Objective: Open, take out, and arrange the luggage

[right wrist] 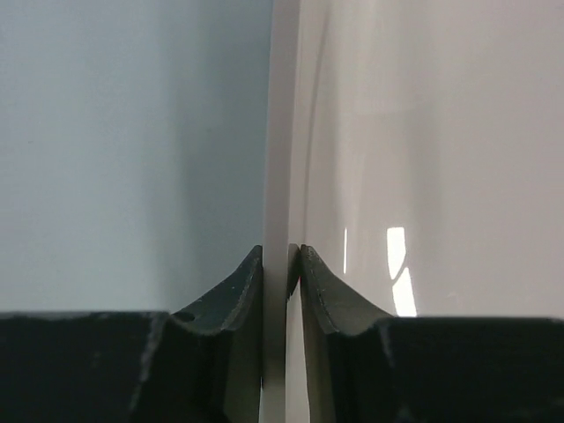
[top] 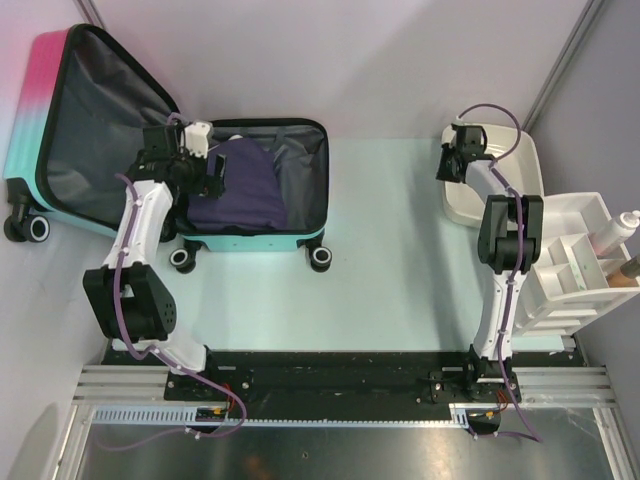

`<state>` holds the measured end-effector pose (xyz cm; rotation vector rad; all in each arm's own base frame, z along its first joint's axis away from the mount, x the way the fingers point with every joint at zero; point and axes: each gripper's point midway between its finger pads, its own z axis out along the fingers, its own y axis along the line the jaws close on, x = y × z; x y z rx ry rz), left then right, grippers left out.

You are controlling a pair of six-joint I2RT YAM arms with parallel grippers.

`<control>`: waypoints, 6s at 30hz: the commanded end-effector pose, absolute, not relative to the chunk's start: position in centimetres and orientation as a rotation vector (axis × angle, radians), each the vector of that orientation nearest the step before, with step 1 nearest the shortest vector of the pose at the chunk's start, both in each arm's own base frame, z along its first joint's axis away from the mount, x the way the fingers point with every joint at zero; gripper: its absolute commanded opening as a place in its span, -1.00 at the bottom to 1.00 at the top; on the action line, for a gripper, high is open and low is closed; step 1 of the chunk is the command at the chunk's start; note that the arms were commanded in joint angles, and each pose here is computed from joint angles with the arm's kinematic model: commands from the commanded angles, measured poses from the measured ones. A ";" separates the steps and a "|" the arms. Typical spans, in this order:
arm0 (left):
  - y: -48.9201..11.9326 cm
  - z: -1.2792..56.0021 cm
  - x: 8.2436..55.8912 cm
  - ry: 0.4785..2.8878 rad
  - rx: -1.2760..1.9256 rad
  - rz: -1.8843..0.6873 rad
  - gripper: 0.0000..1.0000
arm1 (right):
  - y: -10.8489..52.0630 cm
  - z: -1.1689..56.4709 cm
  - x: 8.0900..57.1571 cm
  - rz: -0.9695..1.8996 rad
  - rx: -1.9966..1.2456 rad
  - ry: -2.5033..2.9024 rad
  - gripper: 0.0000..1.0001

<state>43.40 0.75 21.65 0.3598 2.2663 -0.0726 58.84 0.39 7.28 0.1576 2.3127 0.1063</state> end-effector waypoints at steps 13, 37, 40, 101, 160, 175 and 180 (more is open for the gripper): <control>-4.9 21.6 39.3 2.104 1.094 -0.018 0.86 | 18.4 11.3 59.1 0.712 0.107 2.209 -0.28; -5.9 11.8 40.7 1.987 1.790 0.061 0.95 | 20.2 12.6 56.2 0.863 -0.001 2.238 0.47; -6.1 12.3 39.9 1.968 1.829 0.032 0.99 | 20.6 12.8 56.1 0.874 -0.015 2.234 0.48; -7.3 22.7 45.9 1.906 1.184 -0.253 -1.00 | 42.7 21.9 44.6 0.648 -1.424 0.953 0.82; -3.2 21.6 48.2 1.779 1.060 0.133 -0.17 | 50.2 32.4 48.4 0.578 -0.995 0.689 -1.00; -7.2 40.4 50.2 1.493 0.776 -0.013 -1.00 | 37.1 38.5 51.1 0.546 -0.786 1.000 0.79; -8.6 45.1 50.4 1.398 0.758 0.005 -1.00 | 29.7 33.4 53.2 0.528 -0.785 1.321 0.75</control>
